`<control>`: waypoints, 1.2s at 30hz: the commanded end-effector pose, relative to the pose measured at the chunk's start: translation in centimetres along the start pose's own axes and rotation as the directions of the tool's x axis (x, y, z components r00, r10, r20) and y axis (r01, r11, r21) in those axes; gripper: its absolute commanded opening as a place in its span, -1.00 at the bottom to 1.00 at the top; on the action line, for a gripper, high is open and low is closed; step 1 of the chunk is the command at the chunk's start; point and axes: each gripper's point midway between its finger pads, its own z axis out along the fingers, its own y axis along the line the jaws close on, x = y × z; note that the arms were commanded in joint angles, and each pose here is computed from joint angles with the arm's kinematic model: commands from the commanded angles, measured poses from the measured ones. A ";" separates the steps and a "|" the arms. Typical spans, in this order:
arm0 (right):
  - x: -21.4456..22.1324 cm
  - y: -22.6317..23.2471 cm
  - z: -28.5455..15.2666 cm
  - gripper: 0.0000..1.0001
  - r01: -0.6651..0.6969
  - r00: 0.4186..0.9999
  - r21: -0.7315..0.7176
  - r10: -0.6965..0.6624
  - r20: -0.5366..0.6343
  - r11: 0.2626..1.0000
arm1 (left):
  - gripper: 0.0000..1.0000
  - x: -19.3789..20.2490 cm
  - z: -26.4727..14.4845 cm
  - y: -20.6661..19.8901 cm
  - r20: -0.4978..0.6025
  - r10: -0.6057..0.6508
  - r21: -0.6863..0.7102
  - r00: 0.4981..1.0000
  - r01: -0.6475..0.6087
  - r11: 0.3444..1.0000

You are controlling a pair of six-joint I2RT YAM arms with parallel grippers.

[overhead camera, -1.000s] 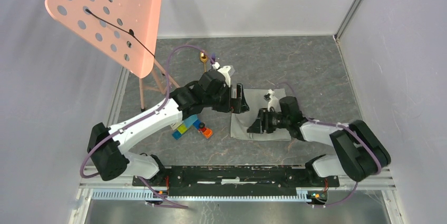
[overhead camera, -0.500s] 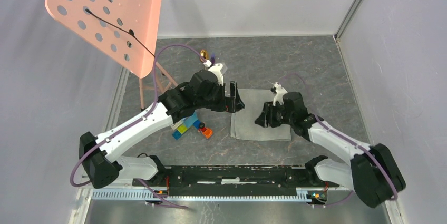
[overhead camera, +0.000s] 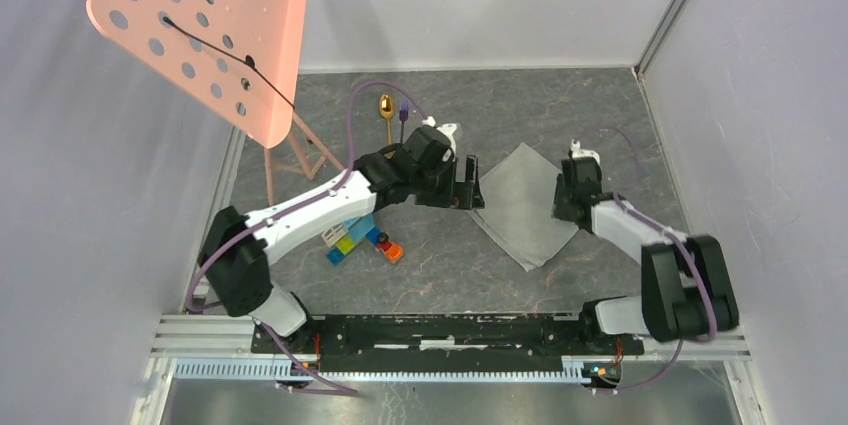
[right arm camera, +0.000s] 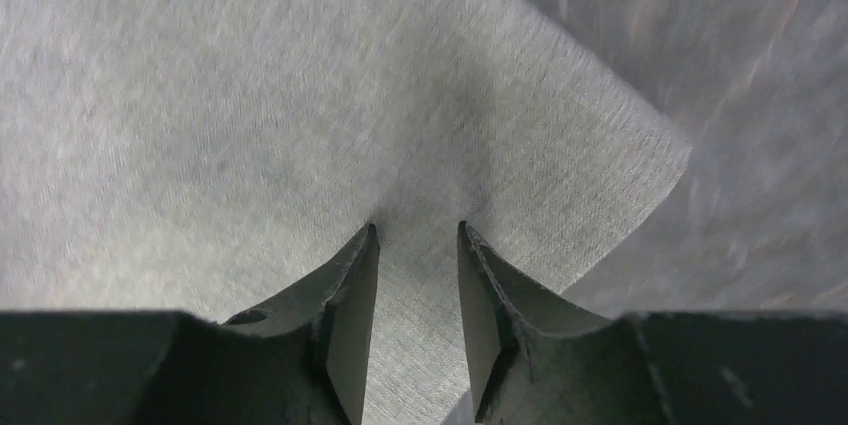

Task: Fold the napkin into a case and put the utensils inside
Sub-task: Rotate the square-folded napkin at the center of the board.

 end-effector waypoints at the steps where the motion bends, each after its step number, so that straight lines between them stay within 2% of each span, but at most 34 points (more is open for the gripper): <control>1: -8.2 0.6 1.3 -0.12 0.179 0.982 0.049 -0.182 0.053 0.983 | 1.00 -3.7 3.2 -0.2 0.038 0.013 -0.024 0.999 -0.012 1.000; 3: -8.7 3.8 0.9 0.05 0.193 0.981 -0.117 -0.190 0.039 0.974 | 1.00 -4.7 5.4 0.6 0.023 -0.004 -0.030 1.000 0.005 1.000; 5: -7.3 5.1 0.4 0.09 0.197 0.979 -0.210 -0.202 -0.002 0.958 | 0.98 -5.2 7.9 1.4 -0.003 0.022 -0.068 1.000 -0.022 0.997; 10: -3.2 3.7 -1.0 0.19 0.176 0.983 -0.233 -0.185 -0.018 0.956 | 0.95 -5.2 12.4 5.0 -0.076 0.080 -0.199 0.994 -0.094 0.975; 16: 0.0 2.8 0.0 0.17 0.147 0.983 -0.258 -0.171 -0.073 0.955 | 0.90 -4.3 15.2 7.4 -0.160 0.137 -0.195 0.978 -0.167 0.966; 21: 0.0 3.4 0.7 0.10 0.159 0.980 -0.286 -0.185 -0.067 0.945 | 0.76 -1.5 15.5 7.0 -0.196 0.092 -0.111 0.976 -0.116 0.987; 25: 0.0 4.4 1.1 0.07 0.176 0.976 -0.320 -0.207 -0.067 0.931 | 0.51 1.5 15.0 8.0 -0.215 0.014 -0.120 0.976 -0.041 0.992; 32: -0.7 7.6 1.1 0.03 0.292 0.944 -0.369 -0.327 -0.035 0.883 | 0.45 5.2 11.1 6.8 -0.137 -0.084 -0.102 0.987 0.070 0.992; 36: -1.9 6.0 -0.5 0.08 0.306 0.944 -0.269 -0.327 -0.036 0.913 | 0.51 5.1 8.8 6.0 -0.093 -0.095 -0.084 0.991 0.087 0.993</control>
